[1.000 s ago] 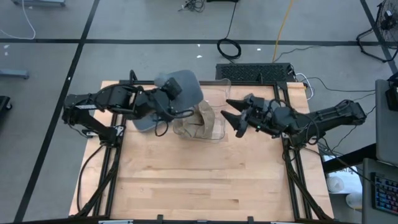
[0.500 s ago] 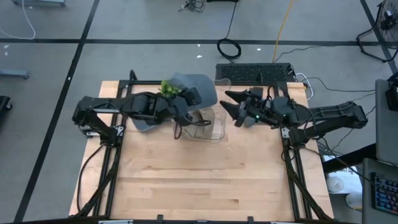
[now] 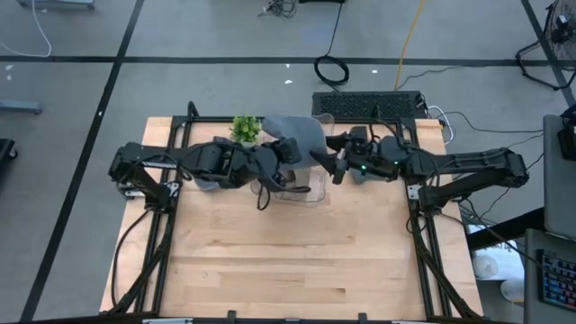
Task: Pick & Place hat
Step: Put the bottom gray cap into the top transparent bin
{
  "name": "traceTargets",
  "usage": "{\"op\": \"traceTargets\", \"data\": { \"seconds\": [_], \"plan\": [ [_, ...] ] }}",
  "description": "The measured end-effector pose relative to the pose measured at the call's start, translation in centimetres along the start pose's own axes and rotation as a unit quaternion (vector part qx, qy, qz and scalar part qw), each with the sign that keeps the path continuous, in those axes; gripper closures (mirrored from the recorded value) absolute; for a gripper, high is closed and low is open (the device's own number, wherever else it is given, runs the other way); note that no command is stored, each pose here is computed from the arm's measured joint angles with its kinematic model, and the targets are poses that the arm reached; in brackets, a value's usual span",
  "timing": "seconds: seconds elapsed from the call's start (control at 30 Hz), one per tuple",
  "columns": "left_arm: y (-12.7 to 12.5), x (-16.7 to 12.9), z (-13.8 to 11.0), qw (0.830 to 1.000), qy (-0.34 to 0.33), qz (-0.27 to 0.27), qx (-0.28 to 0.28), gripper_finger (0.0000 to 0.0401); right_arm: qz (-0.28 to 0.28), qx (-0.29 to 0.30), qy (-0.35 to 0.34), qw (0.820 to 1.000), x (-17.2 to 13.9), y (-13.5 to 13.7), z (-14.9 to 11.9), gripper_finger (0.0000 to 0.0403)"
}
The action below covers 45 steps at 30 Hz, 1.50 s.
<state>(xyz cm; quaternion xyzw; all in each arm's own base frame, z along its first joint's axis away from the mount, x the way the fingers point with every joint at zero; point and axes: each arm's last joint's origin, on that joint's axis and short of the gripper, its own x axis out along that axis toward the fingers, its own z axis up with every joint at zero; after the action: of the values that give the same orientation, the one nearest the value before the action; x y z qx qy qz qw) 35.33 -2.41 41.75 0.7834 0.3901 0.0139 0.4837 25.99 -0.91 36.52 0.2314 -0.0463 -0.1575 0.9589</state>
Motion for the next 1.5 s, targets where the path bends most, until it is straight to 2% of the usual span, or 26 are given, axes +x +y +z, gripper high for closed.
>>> {"op": "traceTargets", "data": {
  "seconds": [0.13,0.23,0.37,0.53,0.57,0.8,1.0,1.17,1.37,1.5],
  "plan": [
    [0.1,-0.5,0.5,1.000,-0.010,0.004,-0.003,0.0401,0.015,-0.004,0.014,1.000,0.6,-0.1,-0.4,0.0120],
    [-0.1,-0.6,0.6,1.000,-0.013,-0.002,-0.008,0.0401,0.015,-0.008,0.015,1.000,0.6,-0.1,-0.5,0.0161],
    [-0.2,-0.5,0.6,1.000,-0.011,-0.006,-0.007,0.0400,0.015,-0.008,0.014,1.000,0.6,-0.1,-0.4,0.0242],
    [-0.2,-0.6,0.6,1.000,-0.011,-0.008,-0.014,0.0399,0.017,-0.014,0.013,1.000,0.5,-0.1,-0.4,0.0373],
    [-0.2,-0.6,0.6,1.000,-0.011,-0.009,-0.017,0.0399,0.020,-0.019,0.013,1.000,0.5,-0.1,-0.3,0.0386],
    [0.0,-0.6,0.6,0.996,-0.011,-0.001,-0.085,0.0396,0.028,-0.015,0.001,1.000,-0.1,0.1,0.3,0.0399],
    [0.2,-0.8,0.2,0.979,0.016,0.007,-0.204,0.0372,0.035,-0.032,-0.033,0.998,-2.2,0.2,2.2,0.0401],
    [-0.1,-1.0,-0.3,0.970,0.023,0.002,-0.243,0.0352,0.021,-0.036,-0.033,0.999,-4.5,-0.1,3.4,0.0402],
    [0.1,-1.2,-1.4,0.941,0.016,0.014,-0.338,0.0327,0.017,-0.050,-0.035,0.998,-6.3,-0.4,4.2,0.0402],
    [0.2,-1.3,-2.3,0.904,0.008,0.020,-0.426,0.0313,0.019,-0.058,-0.036,0.997,-7.0,-0.5,4.6,0.0402]
  ]
}}
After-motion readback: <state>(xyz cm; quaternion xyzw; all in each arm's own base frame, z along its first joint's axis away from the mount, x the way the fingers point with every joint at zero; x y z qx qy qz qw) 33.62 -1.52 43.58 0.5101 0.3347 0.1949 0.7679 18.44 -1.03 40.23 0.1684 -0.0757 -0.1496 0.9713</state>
